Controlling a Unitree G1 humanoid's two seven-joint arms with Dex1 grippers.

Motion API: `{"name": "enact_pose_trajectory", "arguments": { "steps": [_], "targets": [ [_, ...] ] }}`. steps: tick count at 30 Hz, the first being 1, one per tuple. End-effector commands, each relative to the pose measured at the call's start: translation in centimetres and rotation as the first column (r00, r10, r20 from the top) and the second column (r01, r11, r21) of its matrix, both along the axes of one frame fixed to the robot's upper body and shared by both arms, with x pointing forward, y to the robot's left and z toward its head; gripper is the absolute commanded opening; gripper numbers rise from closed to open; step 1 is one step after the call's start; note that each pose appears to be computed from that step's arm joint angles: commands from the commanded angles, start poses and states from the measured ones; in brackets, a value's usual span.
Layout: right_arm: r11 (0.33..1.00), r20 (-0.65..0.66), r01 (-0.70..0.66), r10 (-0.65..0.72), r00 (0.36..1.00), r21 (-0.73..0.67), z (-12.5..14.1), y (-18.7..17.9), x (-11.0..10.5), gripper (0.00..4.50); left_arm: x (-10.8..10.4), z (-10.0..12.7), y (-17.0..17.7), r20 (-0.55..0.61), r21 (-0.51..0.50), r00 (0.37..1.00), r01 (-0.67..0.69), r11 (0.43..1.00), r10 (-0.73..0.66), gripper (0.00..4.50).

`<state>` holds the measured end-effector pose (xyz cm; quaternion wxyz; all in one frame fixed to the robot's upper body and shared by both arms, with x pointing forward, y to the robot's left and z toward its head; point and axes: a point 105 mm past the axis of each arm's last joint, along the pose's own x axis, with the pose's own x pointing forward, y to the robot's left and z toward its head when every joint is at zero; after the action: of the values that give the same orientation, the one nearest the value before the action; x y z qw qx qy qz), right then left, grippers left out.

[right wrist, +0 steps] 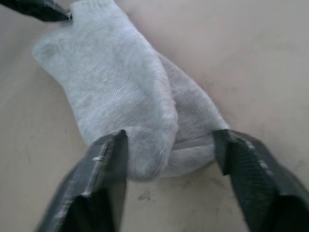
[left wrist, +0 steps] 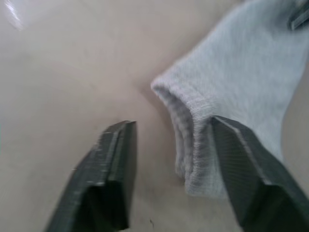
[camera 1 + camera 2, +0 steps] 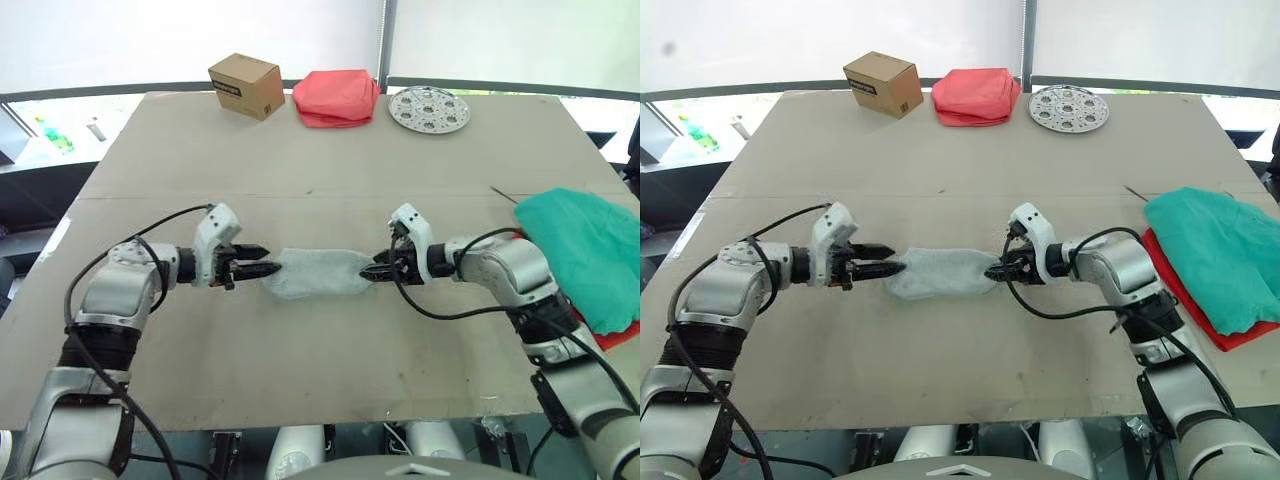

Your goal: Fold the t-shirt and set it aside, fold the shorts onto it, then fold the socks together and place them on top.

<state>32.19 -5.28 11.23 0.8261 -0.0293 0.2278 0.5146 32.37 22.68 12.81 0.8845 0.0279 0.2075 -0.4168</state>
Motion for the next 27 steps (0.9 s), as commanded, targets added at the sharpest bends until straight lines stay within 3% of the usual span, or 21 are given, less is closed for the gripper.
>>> {"name": "enact_pose_trajectory", "arguments": {
  "steps": [1, 3, 4, 7, 10, 15, 18, 20, 27],
  "targets": [
    [0.994, 0.292, -0.065, 0.036, 0.956, 0.088, 4.3, -0.7, -1.4, 3.33, -1.5, 1.8, 0.9, -0.032, -0.149, 0.996, -0.084, 0.985, 0.08, 3.69],
    [0.993, 0.387, -0.064, 0.018, 0.922, 0.104, 4.9, -1.5, -2.3, 3.33, -2.1, 1.2, 1.0, -0.079, -0.213, 0.986, -0.163, 0.963, 0.149, 3.69],
    [0.992, 0.394, -0.064, 0.016, 0.919, 0.107, 4.7, -2.0, -2.7, 3.56, -2.2, 0.8, 1.0, -0.087, -0.224, 0.976, -0.212, 0.951, 0.198, 3.75],
    [0.99, 0.421, -0.117, 0.074, 0.904, 0.077, 4.1, -2.6, -4.2, 4.39, -2.0, -0.7, 0.8, -0.091, -0.206, 0.94, -0.34, 0.917, 0.328, 3.77],
    [0.994, 0.462, -0.076, 0.034, 0.886, 0.073, 4.0, -3.5, -4.0, 4.47, -2.1, -2.1, -0.4, -0.032, -0.155, 0.917, -0.397, 0.905, 0.397, 3.77],
    [0.996, 0.502, -0.013, -0.03, 0.865, 0.083, 3.7, -3.4, -3.4, 4.47, -2.8, -4.6, -2.7, 0.137, 0.032, 0.938, -0.325, 0.945, 0.318, 3.77],
    [0.994, 0.504, -0.028, -0.027, 0.863, 0.101, 4.1, -2.8, -3.9, 4.47, -3.4, -5.3, -4.3, 0.138, 0.03, 0.953, -0.276, 0.961, 0.27, 3.77],
    [0.994, 0.502, -0.036, -0.022, 0.864, 0.105, 4.0, -2.2, -4.1, 4.47, -3.9, -6.5, -4.6, 0.152, 0.104, 0.966, -0.225, 0.969, 0.208, 3.77],
    [0.991, 0.478, -0.119, 0.075, 0.875, 0.062, 4.1, -1.8, -6.0, 4.47, -3.3, -8.5, -5.6, 0.187, 0.162, 0.97, -0.189, 0.968, 0.158, 3.77]
  ]
}}
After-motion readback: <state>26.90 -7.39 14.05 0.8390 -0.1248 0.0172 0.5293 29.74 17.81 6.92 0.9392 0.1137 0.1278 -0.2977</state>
